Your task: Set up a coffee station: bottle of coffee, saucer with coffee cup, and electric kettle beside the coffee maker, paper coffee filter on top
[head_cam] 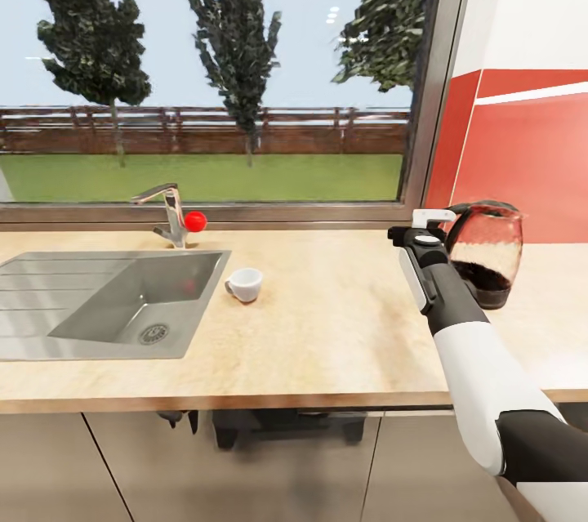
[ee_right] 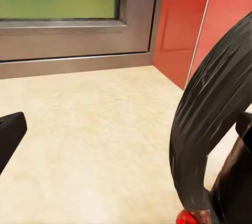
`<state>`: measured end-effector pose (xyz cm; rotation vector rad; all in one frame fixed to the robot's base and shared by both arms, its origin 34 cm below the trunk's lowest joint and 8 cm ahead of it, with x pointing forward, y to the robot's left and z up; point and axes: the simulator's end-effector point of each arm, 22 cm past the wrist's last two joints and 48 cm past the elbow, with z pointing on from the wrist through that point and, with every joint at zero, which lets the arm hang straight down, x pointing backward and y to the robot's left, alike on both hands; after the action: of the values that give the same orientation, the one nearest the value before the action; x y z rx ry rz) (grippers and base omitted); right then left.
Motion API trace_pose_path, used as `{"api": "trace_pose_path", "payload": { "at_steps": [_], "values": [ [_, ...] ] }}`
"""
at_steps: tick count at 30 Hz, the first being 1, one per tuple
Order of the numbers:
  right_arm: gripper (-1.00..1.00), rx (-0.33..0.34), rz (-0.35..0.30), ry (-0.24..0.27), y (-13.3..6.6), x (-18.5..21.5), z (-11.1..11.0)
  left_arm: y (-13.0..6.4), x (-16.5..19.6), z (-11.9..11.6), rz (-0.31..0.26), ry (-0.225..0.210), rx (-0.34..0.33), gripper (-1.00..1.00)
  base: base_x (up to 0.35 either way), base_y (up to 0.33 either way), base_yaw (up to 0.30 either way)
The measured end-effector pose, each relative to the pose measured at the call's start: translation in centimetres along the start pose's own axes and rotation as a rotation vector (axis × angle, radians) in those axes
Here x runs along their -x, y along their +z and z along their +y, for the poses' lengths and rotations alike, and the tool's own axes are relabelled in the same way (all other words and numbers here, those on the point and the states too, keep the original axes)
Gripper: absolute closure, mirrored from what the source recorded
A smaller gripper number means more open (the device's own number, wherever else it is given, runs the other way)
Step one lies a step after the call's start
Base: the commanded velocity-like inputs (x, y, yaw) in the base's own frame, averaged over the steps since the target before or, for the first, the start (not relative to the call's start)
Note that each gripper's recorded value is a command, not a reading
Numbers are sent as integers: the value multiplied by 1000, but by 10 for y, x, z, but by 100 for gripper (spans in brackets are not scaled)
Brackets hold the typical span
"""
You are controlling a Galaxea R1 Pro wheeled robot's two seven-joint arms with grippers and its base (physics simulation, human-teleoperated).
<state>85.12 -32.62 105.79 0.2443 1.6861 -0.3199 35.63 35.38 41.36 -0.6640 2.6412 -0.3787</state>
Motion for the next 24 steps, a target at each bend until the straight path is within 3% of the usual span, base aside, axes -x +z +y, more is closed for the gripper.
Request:
{"api": "trace_pose_path", "payload": {
  "at_steps": [19,24],
  "values": [
    [-100,-8,-2,2,0,1,-2,0,0,0,0,0,0,-100,16,0,0],
    [-100,-88,0,6,-1,1,-20,0,0,0,0,0,0,-100,0,0,0]
  ]
}}
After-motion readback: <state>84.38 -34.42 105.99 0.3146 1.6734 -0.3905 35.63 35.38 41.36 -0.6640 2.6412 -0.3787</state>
